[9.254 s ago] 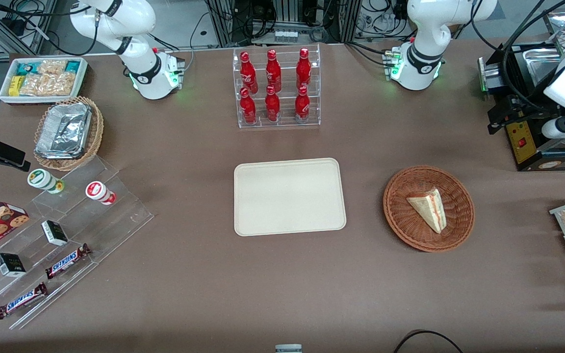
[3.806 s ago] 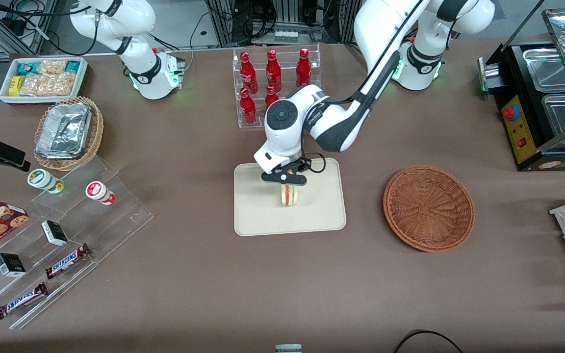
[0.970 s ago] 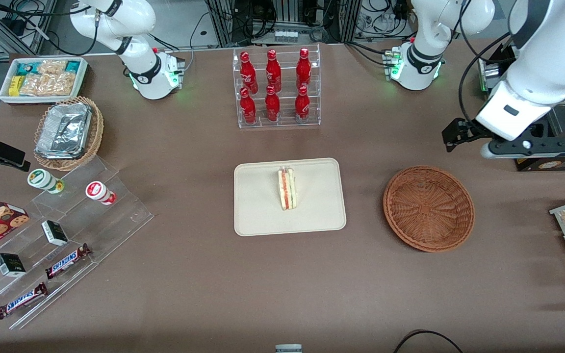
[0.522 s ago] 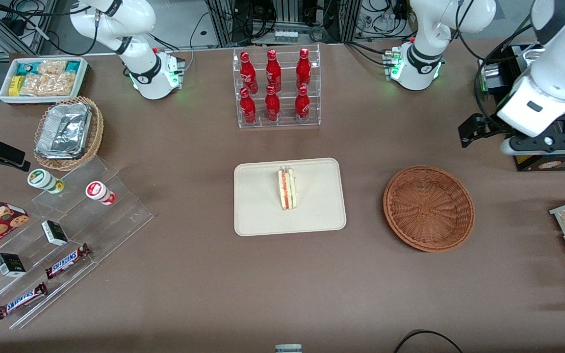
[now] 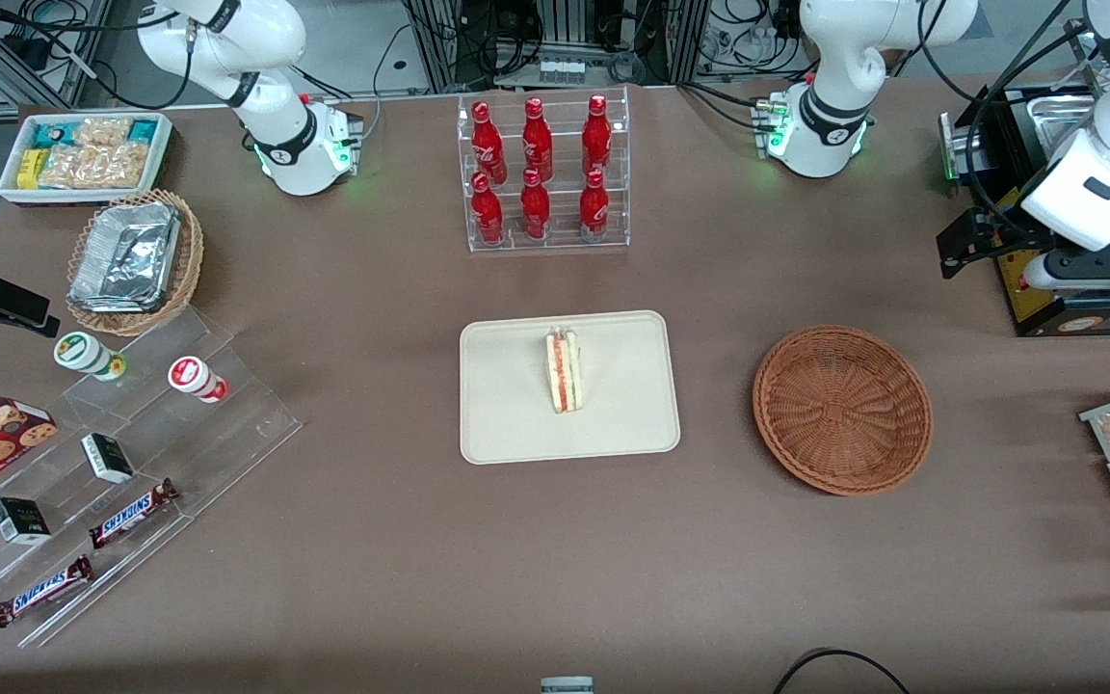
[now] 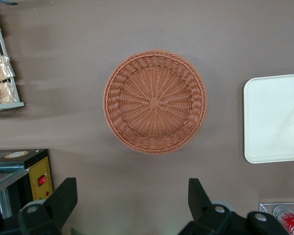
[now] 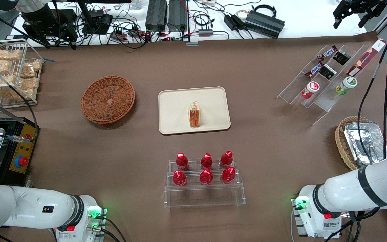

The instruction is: Place sandwich from basket to tray

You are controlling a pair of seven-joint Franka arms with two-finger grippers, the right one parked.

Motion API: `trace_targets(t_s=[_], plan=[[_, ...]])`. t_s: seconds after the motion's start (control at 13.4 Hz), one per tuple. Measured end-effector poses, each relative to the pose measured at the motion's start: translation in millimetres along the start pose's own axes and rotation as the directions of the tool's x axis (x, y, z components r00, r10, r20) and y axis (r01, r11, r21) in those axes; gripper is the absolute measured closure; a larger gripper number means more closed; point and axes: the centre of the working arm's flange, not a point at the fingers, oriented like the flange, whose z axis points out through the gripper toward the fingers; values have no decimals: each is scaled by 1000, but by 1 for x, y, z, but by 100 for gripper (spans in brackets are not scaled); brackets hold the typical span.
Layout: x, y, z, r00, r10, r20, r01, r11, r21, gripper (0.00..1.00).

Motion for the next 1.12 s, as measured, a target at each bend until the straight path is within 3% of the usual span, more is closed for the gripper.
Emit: trace_targets(t_s=[0.9,1.12], plan=[[16,-16,0,1000,-19,-8,19,1000,-12,0],[28,-15,10,1000,-18,8,18,1000,-15,0]])
